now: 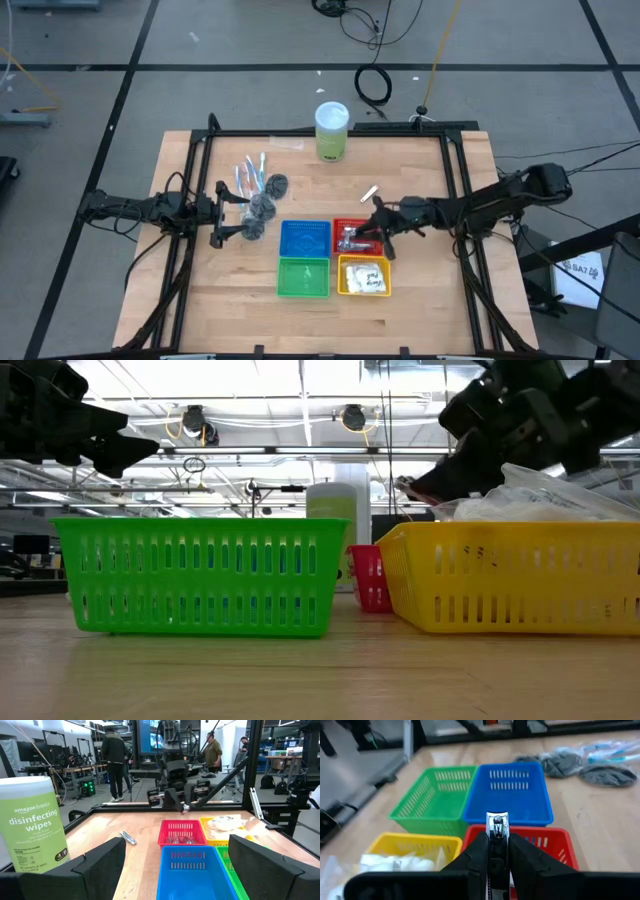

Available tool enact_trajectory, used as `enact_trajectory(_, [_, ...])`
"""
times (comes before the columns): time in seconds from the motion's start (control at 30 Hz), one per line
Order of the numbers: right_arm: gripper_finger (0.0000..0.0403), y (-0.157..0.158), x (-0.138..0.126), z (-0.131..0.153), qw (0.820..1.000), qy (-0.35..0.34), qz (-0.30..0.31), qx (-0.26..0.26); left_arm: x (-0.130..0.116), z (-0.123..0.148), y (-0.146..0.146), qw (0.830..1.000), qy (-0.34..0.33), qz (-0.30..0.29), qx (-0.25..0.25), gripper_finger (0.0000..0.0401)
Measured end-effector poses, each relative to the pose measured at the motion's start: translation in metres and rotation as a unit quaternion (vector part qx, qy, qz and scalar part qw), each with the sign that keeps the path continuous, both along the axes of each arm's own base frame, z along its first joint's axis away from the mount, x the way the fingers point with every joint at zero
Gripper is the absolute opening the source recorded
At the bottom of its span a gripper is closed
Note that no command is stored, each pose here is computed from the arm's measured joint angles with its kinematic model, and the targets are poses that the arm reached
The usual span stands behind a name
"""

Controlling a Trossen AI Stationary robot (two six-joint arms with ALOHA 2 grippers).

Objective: Pick & Place Travel size toiletries
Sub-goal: Put the nail cutter into the red basket

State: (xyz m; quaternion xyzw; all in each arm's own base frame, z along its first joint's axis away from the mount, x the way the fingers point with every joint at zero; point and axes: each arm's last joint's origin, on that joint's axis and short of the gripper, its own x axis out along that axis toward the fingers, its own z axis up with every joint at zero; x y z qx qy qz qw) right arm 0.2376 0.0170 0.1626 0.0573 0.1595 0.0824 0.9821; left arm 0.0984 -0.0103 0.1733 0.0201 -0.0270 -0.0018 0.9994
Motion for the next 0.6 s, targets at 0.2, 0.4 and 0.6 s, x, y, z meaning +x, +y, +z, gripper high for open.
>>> enact_trajectory(0.2, [0.0046,0.008,0.01,-0.001,0.996,0.065,-0.032,-0.046,0.0,0.0,0.0,1.0,0.0,0.0,0.0,0.0347])
enact_trajectory(0.4, [0.0046,0.005,0.013,-0.018,0.992,0.107,-0.051,-0.043,0.0,0.0,0.0,1.0,0.0,0.0,0.0,0.0347])
enact_trajectory(0.6, [0.0048,0.004,0.015,-0.024,0.991,0.114,-0.052,-0.046,0.0,0.0,0.0,1.0,0.0,0.0,0.0,0.0347])
